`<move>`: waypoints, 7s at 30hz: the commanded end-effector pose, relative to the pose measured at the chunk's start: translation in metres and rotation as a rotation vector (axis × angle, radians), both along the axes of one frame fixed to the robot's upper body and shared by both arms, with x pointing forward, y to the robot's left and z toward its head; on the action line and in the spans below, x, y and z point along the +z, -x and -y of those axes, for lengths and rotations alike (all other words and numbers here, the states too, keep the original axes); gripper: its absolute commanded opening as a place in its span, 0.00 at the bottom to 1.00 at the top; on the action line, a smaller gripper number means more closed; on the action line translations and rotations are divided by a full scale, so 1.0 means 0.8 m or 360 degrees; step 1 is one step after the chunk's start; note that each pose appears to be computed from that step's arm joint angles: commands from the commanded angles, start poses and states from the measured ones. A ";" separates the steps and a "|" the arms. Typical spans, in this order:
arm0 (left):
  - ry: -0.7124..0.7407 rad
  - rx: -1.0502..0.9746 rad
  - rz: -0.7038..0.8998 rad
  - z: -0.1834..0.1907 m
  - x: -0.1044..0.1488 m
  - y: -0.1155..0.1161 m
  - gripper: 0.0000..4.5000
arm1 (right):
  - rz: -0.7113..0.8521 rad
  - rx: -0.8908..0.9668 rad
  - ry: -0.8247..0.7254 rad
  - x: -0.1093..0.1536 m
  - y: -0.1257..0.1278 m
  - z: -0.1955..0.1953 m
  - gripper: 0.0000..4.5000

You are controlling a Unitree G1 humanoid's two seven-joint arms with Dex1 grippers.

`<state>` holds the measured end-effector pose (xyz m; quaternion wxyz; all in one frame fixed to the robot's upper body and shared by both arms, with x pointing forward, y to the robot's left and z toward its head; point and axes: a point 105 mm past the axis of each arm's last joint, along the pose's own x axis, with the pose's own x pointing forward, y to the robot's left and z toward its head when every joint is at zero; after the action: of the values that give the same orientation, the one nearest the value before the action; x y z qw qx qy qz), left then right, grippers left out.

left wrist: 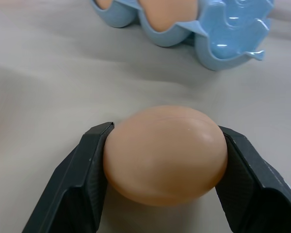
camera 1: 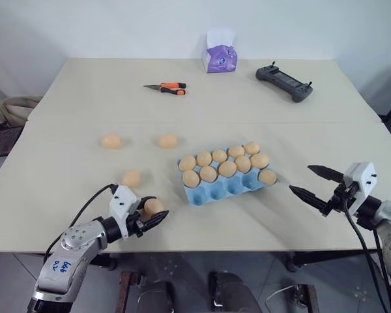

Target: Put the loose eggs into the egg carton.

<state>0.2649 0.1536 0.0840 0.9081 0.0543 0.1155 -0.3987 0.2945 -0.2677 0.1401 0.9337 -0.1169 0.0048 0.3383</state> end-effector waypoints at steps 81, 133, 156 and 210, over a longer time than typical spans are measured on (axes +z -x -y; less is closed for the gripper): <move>0.0324 -0.0504 0.0464 0.063 0.093 -0.018 0.99 | 0.0146 -0.0138 -0.0046 0.024 0.039 0.003 1.00; 0.0102 0.0314 0.0188 -0.086 0.033 -0.093 0.99 | 0.0082 -0.0043 -0.0069 0.018 0.042 0.000 1.00; 0.0239 -0.0375 0.0223 0.038 0.090 -0.068 0.51 | 0.0099 -0.0091 -0.0083 0.015 0.039 -0.003 1.00; 0.0319 -0.0868 0.0460 0.200 0.111 -0.066 1.00 | 0.0111 -0.0198 -0.0096 0.012 0.057 -0.002 1.00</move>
<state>0.3239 -0.0146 0.1611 0.7781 0.0567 -0.0507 -0.6236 0.2511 -0.2654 0.1386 0.9556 -0.0932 -0.0100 0.2793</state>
